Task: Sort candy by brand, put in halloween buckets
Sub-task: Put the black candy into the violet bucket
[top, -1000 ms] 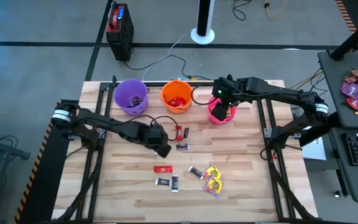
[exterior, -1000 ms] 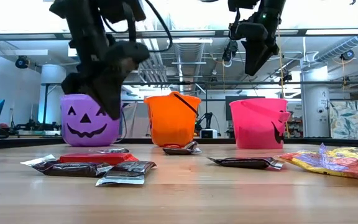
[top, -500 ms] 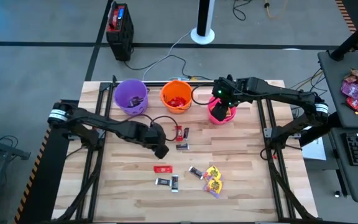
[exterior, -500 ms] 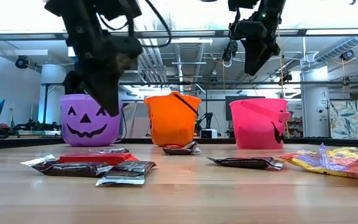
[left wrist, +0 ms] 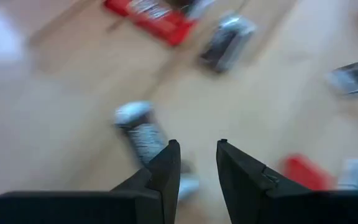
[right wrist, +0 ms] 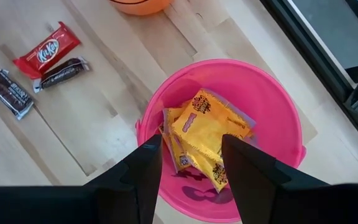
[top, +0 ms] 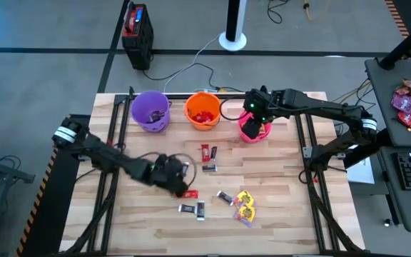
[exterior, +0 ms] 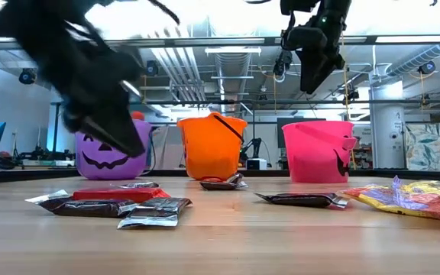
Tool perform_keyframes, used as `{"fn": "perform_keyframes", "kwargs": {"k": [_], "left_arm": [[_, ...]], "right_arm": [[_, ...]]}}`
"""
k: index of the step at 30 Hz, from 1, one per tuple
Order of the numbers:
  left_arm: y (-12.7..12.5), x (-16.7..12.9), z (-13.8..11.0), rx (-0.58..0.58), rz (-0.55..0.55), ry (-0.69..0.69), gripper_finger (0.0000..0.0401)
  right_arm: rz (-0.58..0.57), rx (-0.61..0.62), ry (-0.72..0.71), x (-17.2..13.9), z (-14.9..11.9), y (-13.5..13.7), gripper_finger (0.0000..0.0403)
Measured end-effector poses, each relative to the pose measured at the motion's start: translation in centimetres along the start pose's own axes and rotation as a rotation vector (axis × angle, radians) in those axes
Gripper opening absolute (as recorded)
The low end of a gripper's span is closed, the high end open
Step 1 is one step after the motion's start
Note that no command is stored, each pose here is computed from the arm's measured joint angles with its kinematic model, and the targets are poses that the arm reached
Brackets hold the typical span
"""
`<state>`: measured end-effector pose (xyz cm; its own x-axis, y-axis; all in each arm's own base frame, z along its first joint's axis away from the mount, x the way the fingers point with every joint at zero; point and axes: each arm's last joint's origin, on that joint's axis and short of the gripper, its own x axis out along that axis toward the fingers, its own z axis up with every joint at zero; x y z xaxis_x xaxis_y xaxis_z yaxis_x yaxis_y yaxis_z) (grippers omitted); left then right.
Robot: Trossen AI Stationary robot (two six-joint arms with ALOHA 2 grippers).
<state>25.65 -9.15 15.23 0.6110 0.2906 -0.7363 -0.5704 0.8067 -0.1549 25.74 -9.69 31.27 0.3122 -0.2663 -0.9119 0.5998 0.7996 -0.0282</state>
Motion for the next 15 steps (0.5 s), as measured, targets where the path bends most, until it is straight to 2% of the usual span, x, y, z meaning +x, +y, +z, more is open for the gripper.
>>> {"fn": "perform_keyframes", "kwargs": {"k": [3,6,8,9,12,13,15], "left_arm": [[-0.6,-0.4,-1.1,-0.03,-0.025,-0.192,0.0085],[-0.1,-0.4,-1.3,0.091,0.089,-0.349,0.0083],[0.1,-0.5,-1.2,0.112,0.151,-0.407,0.0084],[0.2,-0.5,-1.1,0.079,0.165,-0.429,0.0085],[0.4,-0.5,-0.9,-0.166,0.119,-0.453,0.0086],[0.7,-0.4,-1.4,-0.206,0.111,-0.452,0.0084],[1.1,-0.3,-3.0,-0.186,0.102,-0.439,0.0075]], "right_arm": [[0.004,0.003,-0.013,0.1,0.1,0.0,0.016],[0.002,0.001,-0.007,0.3,0.0,0.0,0.016],[0.0,0.0,0.0,0.5,-0.1,0.0,0.016],[-0.001,-0.001,0.004,0.6,-0.2,0.0,0.016],[-0.004,-0.003,0.014,0.8,-0.4,0.0,0.016],[-0.005,-0.003,0.017,0.9,-0.4,0.0,0.016],[-0.006,0.004,0.022,1.0,-0.5,0.0,0.016]]}}
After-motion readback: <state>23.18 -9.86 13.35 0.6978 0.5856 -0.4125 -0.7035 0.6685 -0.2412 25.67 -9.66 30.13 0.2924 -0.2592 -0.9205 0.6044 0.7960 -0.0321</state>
